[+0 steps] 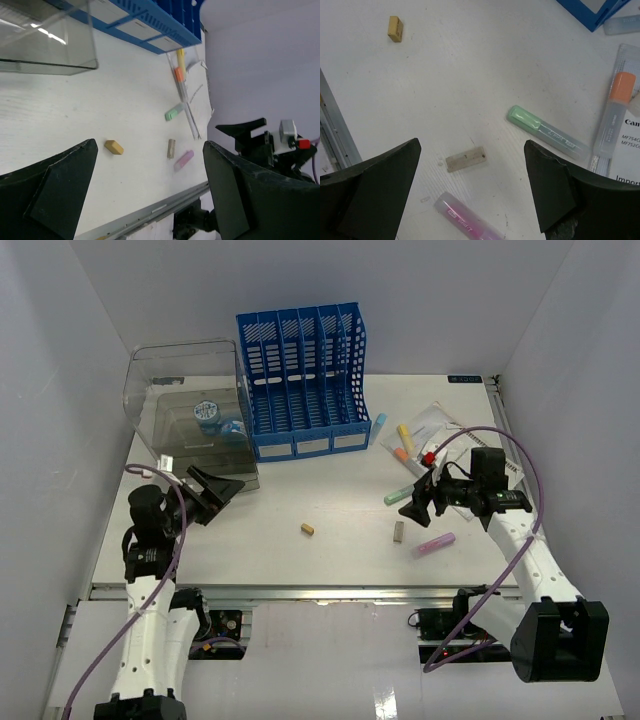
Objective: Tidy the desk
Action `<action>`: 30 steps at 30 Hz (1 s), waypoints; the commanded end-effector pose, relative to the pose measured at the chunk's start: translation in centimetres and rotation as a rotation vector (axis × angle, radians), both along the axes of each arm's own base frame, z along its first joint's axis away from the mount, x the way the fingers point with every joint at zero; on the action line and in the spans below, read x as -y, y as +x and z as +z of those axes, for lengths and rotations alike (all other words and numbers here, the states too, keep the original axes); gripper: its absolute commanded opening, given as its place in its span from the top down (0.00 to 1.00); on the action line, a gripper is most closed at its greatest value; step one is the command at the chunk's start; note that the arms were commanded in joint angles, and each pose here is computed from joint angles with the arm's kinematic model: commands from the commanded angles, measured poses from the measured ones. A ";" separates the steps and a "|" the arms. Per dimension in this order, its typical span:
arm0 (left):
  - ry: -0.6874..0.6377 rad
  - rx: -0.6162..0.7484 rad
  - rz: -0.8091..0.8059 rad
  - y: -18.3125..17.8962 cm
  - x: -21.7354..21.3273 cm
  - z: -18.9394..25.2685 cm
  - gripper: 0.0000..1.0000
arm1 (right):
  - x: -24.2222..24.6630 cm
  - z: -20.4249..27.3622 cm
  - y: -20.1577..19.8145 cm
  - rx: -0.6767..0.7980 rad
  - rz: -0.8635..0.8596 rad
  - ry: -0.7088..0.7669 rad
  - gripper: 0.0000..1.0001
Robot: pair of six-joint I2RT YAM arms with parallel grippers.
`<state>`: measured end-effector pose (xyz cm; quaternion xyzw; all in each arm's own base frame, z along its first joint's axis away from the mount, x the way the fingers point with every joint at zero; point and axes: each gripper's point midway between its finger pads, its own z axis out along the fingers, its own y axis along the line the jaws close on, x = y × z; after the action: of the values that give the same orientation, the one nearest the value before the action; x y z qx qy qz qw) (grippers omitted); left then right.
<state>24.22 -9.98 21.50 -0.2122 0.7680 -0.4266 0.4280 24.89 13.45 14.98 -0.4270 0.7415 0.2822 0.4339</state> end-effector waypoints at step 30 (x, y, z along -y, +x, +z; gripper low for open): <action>0.551 -0.447 0.023 -2.4 12.6 -9.6 0.02 | 0.9 1.3 -0.9 0.041 -0.039 0.086 0.10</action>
<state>21.93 -24.43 12.44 -0.1434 0.9216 -0.1977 0.3015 23.83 12.54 15.90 -0.4037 0.7320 0.2975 0.4612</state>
